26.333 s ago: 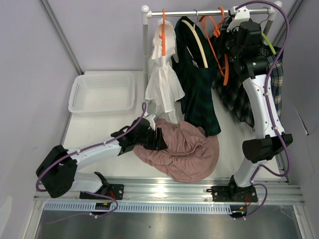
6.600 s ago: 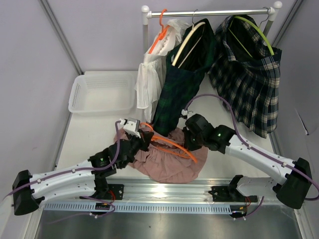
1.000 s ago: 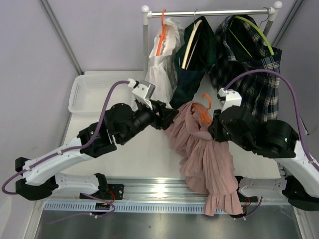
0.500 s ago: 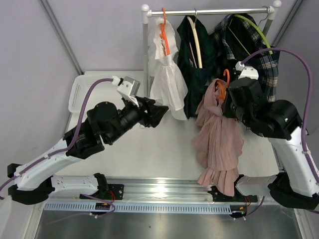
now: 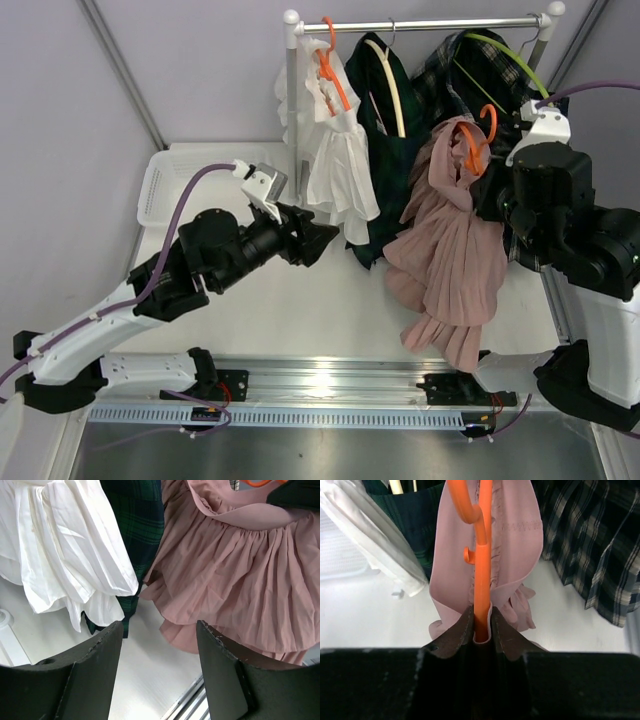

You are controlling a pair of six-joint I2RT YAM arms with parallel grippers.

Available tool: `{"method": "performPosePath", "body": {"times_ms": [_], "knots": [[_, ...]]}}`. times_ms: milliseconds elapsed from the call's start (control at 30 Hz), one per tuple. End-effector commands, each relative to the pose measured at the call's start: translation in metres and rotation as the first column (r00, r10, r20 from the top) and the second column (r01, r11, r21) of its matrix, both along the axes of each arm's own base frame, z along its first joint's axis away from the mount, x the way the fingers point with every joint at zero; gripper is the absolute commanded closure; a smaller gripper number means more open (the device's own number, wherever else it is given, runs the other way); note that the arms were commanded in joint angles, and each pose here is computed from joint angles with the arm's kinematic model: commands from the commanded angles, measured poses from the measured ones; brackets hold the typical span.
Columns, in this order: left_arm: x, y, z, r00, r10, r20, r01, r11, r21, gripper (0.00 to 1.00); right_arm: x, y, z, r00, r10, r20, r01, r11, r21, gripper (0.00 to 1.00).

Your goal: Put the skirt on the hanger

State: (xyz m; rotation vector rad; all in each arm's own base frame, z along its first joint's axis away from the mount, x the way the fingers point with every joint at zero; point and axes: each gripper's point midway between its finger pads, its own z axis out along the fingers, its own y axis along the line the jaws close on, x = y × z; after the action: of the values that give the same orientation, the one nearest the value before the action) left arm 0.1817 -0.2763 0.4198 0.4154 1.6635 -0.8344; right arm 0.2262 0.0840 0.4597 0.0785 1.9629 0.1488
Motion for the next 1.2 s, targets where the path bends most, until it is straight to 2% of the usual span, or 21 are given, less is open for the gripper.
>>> {"method": "performPosePath", "body": {"times_ms": [0,167,333,467,567,900,1167], "knots": [[-0.008,0.004,0.009,0.999,-0.033,0.007,0.033,0.999,-0.036,0.35,0.015,0.001,-0.009,0.999,0.033,-0.021,-0.035,0.993,-0.116,1.0],[-0.011,0.004,0.008,0.999,-0.051,0.004,0.051,0.998,-0.041,0.35,0.051,0.017,0.008,0.984,0.161,0.074,-0.159,0.987,-0.033,1.0],[-0.016,0.005,0.009,0.997,-0.071,0.005,0.071,0.996,-0.05,0.36,0.08,0.001,0.038,0.967,0.149,0.205,-0.154,0.988,0.007,1.0],[-0.018,0.009,0.007,0.997,-0.075,0.007,0.076,0.996,-0.044,0.36,0.095,-0.006,0.057,0.949,0.147,0.278,-0.149,0.989,-0.014,1.0],[-0.019,0.011,0.006,0.997,-0.074,0.01,0.074,0.996,-0.041,0.36,0.104,-0.005,0.073,0.925,0.186,0.33,-0.195,0.981,-0.006,1.0],[-0.022,0.012,0.004,0.996,-0.089,0.005,0.089,0.995,-0.038,0.36,0.152,-0.004,0.111,0.873,0.194,0.448,-0.232,0.972,0.031,1.0],[-0.022,0.014,0.002,0.997,-0.082,0.001,0.082,0.996,-0.025,0.36,0.2,-0.016,0.106,0.878,0.158,0.451,-0.205,0.977,0.059,1.0]]}}
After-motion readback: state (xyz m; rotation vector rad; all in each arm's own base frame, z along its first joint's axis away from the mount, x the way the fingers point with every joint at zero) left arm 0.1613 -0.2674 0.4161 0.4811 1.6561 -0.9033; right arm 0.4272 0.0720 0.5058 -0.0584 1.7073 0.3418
